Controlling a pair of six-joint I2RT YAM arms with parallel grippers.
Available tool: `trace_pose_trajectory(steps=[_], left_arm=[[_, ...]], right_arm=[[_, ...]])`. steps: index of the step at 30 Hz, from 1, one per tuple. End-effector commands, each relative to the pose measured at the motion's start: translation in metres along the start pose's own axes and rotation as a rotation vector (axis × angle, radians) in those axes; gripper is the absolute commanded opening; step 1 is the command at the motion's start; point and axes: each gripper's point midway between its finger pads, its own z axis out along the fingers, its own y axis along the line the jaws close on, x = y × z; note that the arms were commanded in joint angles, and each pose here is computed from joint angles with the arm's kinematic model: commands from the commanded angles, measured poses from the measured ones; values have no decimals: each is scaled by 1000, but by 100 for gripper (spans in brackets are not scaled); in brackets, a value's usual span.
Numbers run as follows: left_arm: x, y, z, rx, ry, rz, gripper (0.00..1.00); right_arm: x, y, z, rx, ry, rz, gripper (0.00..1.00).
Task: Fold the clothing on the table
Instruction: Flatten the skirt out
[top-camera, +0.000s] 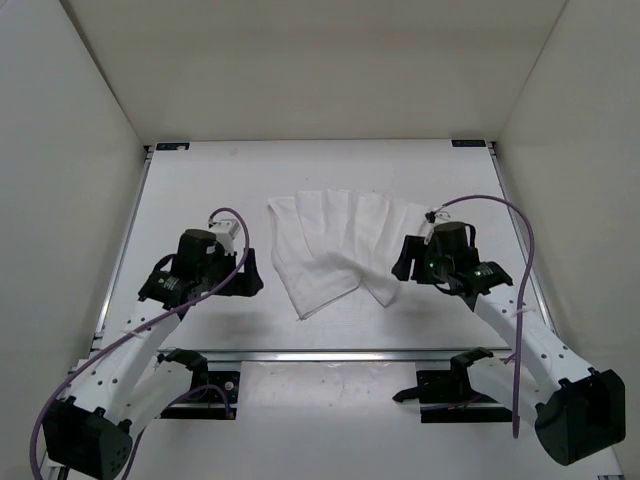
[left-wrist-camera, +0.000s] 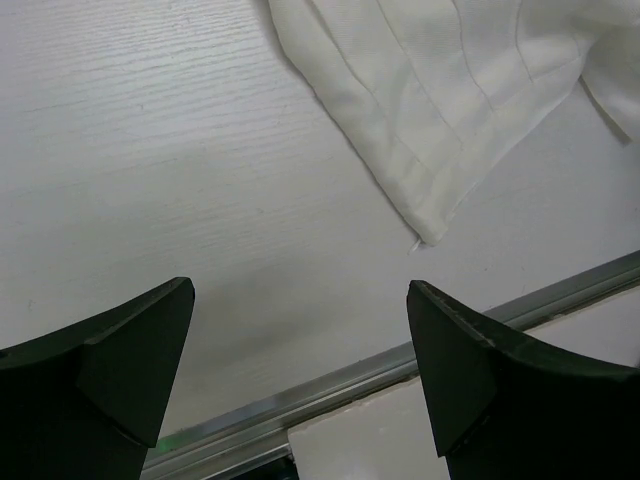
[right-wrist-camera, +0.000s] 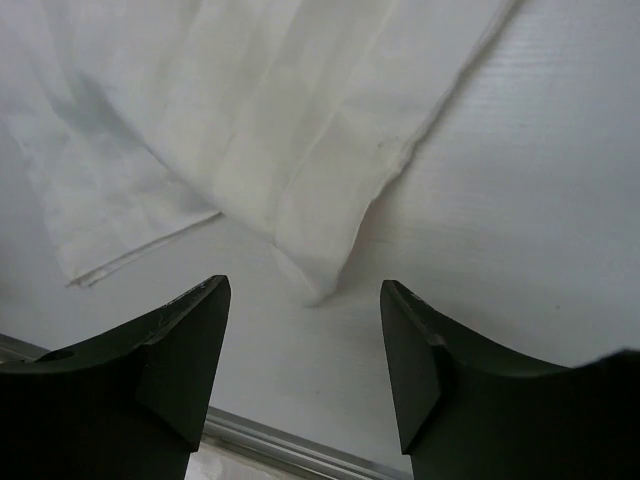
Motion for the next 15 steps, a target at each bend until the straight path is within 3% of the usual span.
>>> trace_pose_trajectory(steps=[1,4,6,8,11,15], left_arm=[[-6,5,-3,-11,-40,-4,99],[-12,-3,-9,42,-85,8,97],[-13,-11,-5,78,-94,-35,82],[-1,-36,5,199,-45,-69,75],[22,-70,32,295,-3,-162,87],[47,-77,57,347,28,-287,84]], right_arm=[[21,-4,-1,-8,29,32,59],[51,-4,5,-43,76,41,61],[62,8,10,-87,84,58,60],[71,10,17,-94,96,60,60],[78,11,32,-119,87,79,60],[86,13,43,-148,86,95,60]])
